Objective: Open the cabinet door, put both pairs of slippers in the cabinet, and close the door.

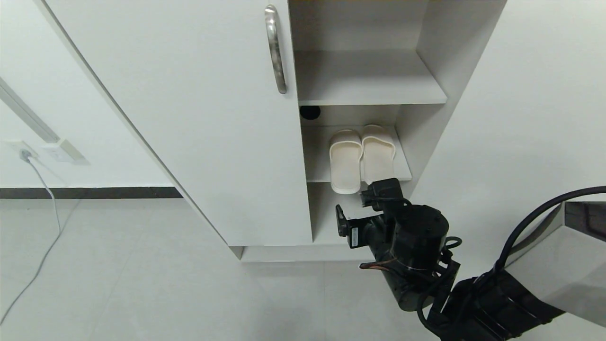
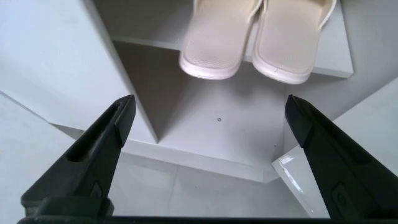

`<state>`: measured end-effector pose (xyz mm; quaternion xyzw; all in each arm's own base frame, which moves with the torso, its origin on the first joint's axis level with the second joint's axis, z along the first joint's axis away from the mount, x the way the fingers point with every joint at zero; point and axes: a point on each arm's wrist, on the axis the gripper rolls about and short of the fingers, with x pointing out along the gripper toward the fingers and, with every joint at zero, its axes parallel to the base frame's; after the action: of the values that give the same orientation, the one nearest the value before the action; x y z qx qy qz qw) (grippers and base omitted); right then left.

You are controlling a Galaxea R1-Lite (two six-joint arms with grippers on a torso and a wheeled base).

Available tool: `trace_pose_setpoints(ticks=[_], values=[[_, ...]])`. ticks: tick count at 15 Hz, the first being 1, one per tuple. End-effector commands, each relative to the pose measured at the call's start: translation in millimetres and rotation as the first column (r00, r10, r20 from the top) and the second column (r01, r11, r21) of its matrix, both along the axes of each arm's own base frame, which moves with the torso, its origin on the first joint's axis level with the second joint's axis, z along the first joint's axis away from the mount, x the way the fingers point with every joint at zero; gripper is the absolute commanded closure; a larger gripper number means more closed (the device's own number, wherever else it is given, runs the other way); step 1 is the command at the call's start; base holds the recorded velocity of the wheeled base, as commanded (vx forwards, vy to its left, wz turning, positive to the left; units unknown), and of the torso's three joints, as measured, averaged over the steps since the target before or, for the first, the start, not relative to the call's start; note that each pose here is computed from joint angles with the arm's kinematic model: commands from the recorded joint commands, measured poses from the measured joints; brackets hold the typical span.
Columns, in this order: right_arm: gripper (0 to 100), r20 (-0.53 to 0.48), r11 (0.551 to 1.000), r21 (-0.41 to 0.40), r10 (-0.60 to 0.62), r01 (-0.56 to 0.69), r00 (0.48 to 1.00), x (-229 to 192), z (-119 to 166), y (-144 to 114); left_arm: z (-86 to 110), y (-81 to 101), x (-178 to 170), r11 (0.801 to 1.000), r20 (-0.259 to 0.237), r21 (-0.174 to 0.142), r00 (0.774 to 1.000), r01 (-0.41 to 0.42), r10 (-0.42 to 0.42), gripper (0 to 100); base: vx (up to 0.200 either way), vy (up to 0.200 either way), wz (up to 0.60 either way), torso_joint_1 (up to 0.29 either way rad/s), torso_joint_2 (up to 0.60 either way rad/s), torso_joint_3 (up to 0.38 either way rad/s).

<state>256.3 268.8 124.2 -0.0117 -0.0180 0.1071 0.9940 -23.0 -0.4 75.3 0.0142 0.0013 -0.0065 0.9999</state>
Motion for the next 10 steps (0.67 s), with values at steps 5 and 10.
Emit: trace_pose_setpoints(ticks=[5, 10], values=[[0, -0.01, 1.0, -0.012, 0.001, -0.001, 1.0, -2.3, -5.0, -2.2, -0.1, 0.0, 0.1, 1.0, -0.002, -0.004, 1.0, -0.001, 0.001, 100, 0.0, 0.0, 0.0, 0.0, 0.0, 0.0], [0, -0.014, 1.0, -0.017, -0.001, 0.001, 1.0, -2.3, -6.2, -3.1, -0.1, 0.0, 0.1, 1.0, -0.002, -0.002, 1.0, -0.001, 0.001, 100, 0.0, 0.0, 0.0, 0.0, 0.0, 0.0]])
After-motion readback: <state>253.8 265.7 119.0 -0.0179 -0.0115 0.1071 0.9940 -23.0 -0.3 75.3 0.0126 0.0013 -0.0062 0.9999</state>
